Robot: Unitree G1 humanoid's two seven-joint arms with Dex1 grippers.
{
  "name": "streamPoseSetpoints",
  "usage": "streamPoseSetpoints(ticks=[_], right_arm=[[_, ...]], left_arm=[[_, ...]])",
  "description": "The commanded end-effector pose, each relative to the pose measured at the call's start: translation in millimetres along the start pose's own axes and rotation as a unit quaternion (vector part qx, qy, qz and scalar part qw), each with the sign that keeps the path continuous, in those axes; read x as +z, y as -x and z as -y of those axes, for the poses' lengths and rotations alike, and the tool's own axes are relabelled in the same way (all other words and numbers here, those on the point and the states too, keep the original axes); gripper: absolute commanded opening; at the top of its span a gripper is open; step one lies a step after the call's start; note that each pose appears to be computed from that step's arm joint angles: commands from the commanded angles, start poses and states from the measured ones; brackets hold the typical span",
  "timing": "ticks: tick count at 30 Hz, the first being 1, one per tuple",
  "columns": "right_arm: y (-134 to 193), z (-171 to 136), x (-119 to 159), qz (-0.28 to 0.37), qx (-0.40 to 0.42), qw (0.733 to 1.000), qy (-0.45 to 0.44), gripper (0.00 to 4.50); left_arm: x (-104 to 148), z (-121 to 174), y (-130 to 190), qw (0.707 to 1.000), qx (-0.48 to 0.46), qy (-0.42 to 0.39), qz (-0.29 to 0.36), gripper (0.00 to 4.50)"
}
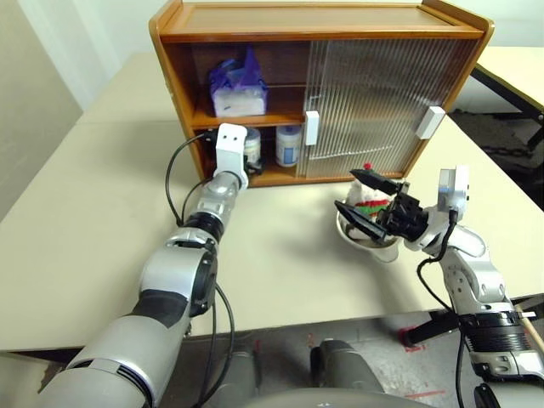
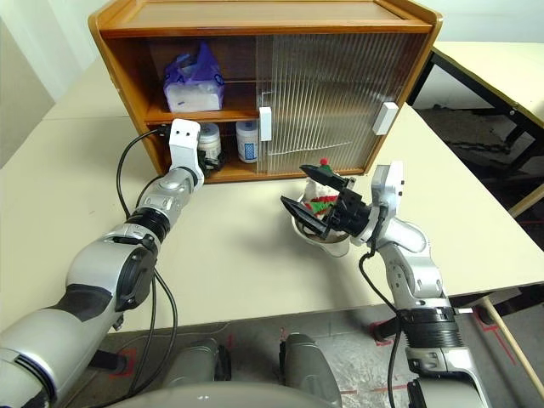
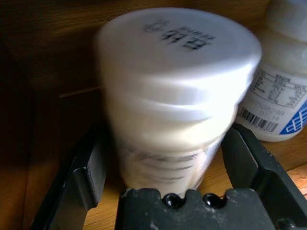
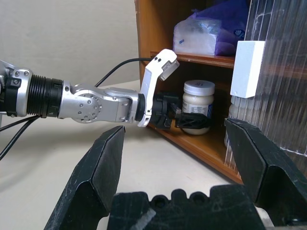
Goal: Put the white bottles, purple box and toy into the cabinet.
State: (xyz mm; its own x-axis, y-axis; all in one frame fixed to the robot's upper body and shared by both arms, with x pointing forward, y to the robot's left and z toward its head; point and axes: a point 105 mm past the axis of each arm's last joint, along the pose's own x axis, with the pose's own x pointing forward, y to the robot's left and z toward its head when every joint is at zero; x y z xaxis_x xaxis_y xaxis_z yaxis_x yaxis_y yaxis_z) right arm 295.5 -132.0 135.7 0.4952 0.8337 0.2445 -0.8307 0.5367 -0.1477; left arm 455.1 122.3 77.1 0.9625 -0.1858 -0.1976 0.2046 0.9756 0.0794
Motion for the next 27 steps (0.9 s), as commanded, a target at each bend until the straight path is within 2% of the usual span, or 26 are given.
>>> streamPoseSetpoints(ticks=[1, 9, 14, 16, 19, 21, 24, 27], right_arm=[[-0.7, 0.3, 3.8, 0.003, 0.001, 1.000, 0.005, 4.50], [-4.0, 0.0, 5.3, 0.005, 0.002, 1.000, 0.004, 4.50], [-2.1, 3.7, 7.3, 0.003, -0.003, 1.000, 0.004, 4.50], [0.0, 5.8, 7.8, 0.001, -0.005, 1.000, 0.005, 4.50], [4.3, 9.8, 8.5, -0.002, -0.011, 1.000, 0.006, 4.50], [8.7, 13.0, 8.6, -0.005, -0.016, 1.000, 0.008, 4.50], [15.2, 17.9, 8.4, -0.012, -0.023, 1.000, 0.012, 4.50], [20.8, 22.9, 9.5, -0.015, -0.032, 0.999, 0.018, 4.50]], left_arm=[[-3.9, -0.9, 1.0, 1.000, -0.005, 0.008, -0.004, 4.47], [-14.1, 3.6, 8.1, 0.999, -0.031, 0.012, 0.012, 4.47], [-32.6, 11.4, 37.8, 0.995, -0.099, 0.003, 0.029, 4.47], [-29.5, 16.5, 51.4, 0.991, -0.130, 0.007, 0.042, 4.47], [-19.0, 33.4, 72.1, 0.975, -0.210, -0.001, 0.066, 3.86], [-6.6, 46.2, 82.3, 0.962, -0.255, -0.020, 0.093, 3.19], [13.6, 74.5, 93.6, 0.931, -0.334, -0.066, 0.134, 1.94], [34.1, 93.7, 93.8, 0.913, -0.364, -0.079, 0.168, 0.73]])
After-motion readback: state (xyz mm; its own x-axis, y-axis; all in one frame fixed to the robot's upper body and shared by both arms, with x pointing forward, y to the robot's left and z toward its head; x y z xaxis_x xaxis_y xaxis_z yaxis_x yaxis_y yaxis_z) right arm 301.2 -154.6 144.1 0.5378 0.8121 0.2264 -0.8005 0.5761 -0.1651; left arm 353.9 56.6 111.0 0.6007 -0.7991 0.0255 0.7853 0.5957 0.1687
